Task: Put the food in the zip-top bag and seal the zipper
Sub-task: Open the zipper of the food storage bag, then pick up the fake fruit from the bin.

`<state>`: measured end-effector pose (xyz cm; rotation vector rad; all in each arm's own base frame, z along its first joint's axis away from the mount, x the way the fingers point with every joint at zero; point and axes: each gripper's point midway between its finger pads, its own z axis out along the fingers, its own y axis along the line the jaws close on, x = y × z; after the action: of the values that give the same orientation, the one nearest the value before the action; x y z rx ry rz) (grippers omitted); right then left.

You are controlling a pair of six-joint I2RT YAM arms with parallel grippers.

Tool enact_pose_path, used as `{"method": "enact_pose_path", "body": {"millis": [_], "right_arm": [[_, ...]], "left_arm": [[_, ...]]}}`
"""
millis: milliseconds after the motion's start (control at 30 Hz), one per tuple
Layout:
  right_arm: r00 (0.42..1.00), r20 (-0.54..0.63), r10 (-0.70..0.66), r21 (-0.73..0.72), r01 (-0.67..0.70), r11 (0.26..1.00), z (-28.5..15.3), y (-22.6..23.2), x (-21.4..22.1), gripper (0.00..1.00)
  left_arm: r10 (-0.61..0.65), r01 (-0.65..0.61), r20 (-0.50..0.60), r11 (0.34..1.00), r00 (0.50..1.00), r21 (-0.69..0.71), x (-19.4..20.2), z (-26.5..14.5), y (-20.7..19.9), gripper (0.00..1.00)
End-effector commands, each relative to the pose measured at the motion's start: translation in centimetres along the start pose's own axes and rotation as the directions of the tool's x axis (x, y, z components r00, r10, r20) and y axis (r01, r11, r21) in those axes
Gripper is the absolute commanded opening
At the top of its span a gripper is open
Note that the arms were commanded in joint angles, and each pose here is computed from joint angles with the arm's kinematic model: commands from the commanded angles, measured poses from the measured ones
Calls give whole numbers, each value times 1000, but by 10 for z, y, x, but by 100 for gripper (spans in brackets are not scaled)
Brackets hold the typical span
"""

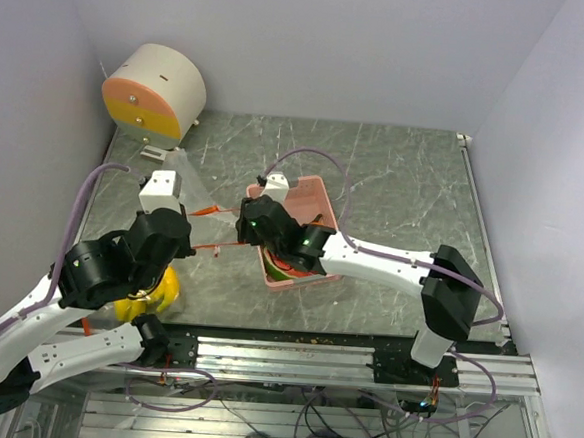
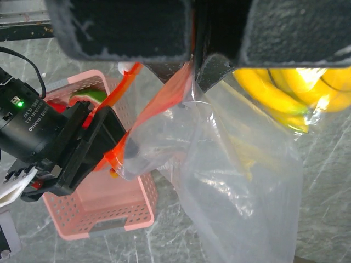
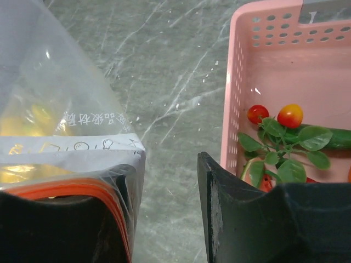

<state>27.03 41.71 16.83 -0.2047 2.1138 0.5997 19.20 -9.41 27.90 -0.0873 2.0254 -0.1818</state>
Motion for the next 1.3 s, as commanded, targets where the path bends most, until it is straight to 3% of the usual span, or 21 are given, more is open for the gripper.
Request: {"method": "enact_pose_path", "body": {"millis": [0, 167, 233, 333, 367, 433, 500, 700, 933, 1100, 1267], "right_arm": [[996, -38, -83, 246, 90, 965, 7, -51, 20, 42], [988, -94, -119, 182, 135, 974, 15, -42, 35, 43], [981, -102, -164, 84, 173, 981, 11, -27, 33, 46], [978, -18, -206, -155, 201, 967, -12, 13, 8, 50], [978, 0, -206, -188, 203, 961, -20, 18, 2, 58], [978, 34, -208, -226, 210, 951, -35, 22, -9, 86], [974, 60, -217, -252, 225, 941, -49, 21, -16, 99], [972, 115, -202, -252, 226, 941, -84, 6, -32, 100], [973, 154, -174, -252, 209, 945, -115, -8, -46, 100], [993, 82, -90, -83, 97, 992, -94, -74, -47, 96], [999, 1, -48, -36, 48, 998, -69, -113, -41, 93]], "left_arm": [[27, -28, -25, 999, 999, -47, -3, -18, 22, 7], [16, -17, -32, 999, 999, -33, 0, -14, 17, 7], [23, -24, -46, 999, 999, -26, 6, -7, 10, 7], [52, -54, -78, 998, 996, -33, 21, 10, -1, 7], [61, -65, -90, 997, 994, -42, 27, 16, -4, 7], [72, -80, -119, 995, 990, -63, 40, 28, -8, 7], [82, -94, -143, 992, 986, -80, 52, 38, -11, 7], [90, -113, -161, 984, 983, -140, 75, 54, -4, 7], [89, -122, -169, 972, 982, -199, 76, 49, 9, 7], [59, -88, -131, 970, 990, -227, 57, 38, 15, 7], [107, -140, -123, 945, 987, -296, 52, 45, 20, 7]]}}
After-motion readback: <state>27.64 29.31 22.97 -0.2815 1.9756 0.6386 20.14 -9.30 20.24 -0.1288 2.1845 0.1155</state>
